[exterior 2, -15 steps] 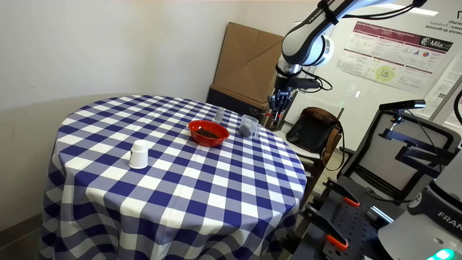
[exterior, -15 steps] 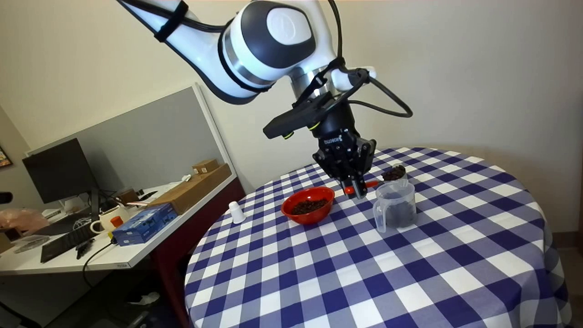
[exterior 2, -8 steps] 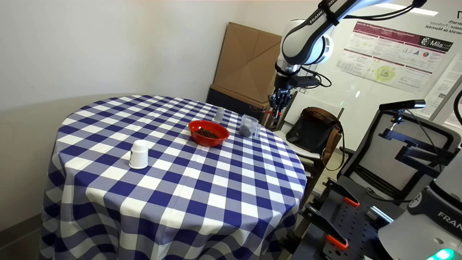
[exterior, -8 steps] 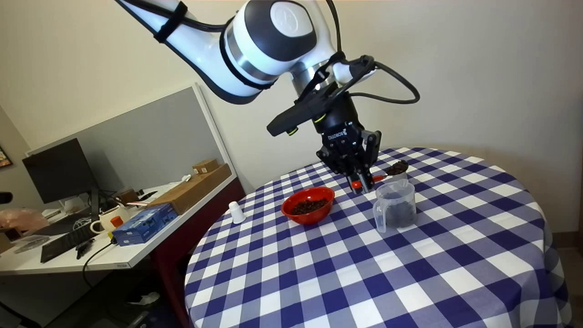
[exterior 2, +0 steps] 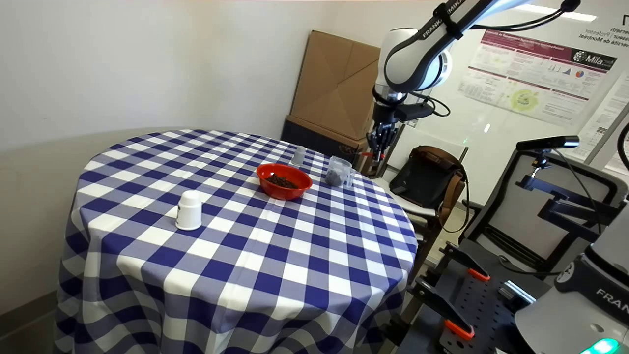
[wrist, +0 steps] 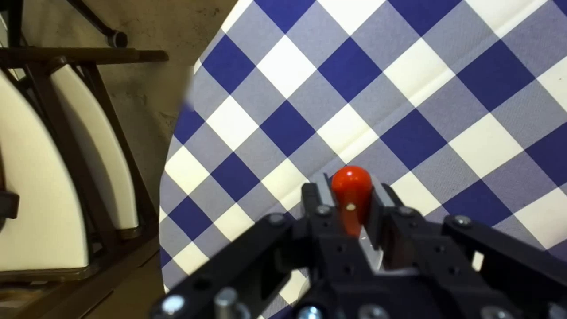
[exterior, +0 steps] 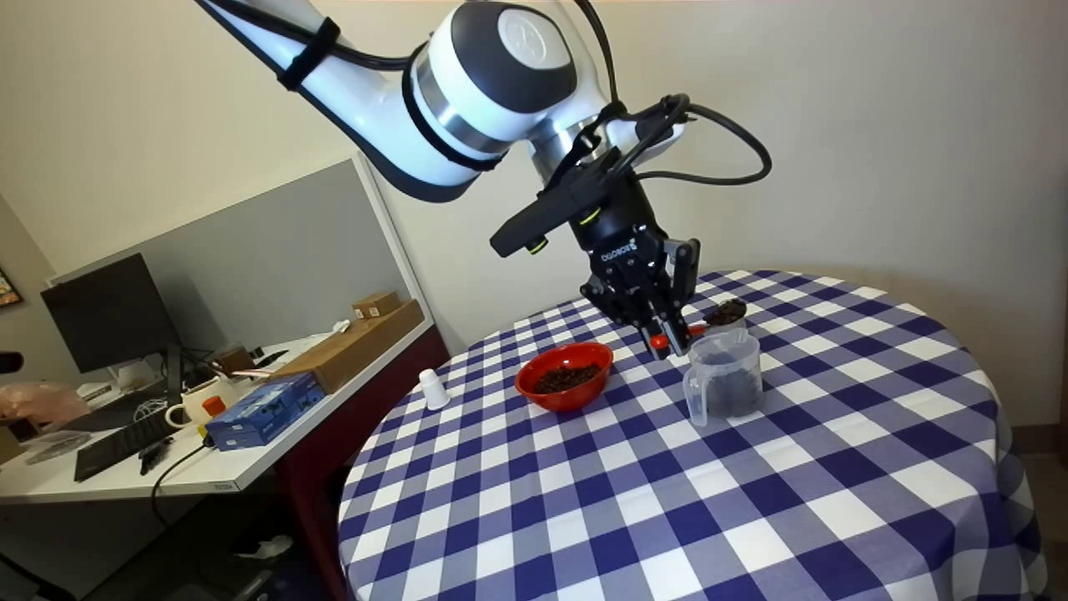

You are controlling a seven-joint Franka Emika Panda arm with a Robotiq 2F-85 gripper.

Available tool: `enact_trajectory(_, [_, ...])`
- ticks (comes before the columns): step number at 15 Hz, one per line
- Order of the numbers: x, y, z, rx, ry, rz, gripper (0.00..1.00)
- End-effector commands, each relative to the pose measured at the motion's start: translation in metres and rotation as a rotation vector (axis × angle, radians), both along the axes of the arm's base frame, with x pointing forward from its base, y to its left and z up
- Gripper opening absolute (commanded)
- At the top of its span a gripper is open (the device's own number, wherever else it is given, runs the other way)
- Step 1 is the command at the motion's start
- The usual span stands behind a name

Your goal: Scoop some contents of the red bowl with a spoon and put them in the jug

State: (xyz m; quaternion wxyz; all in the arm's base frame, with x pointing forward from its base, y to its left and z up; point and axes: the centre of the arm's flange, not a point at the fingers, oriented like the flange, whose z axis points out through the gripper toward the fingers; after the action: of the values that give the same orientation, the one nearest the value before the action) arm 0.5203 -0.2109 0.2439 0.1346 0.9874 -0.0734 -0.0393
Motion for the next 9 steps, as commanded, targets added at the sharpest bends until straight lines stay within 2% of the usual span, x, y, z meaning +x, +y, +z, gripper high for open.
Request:
enact_trajectory(1, [0.0012, 0.0067, -0.0005, -0.052, 0.019, 0.025, 0.11])
enact_trajectory(9, [0.0038, 0.0112, 0.0003, -0.117, 0.035, 0.076, 0.10])
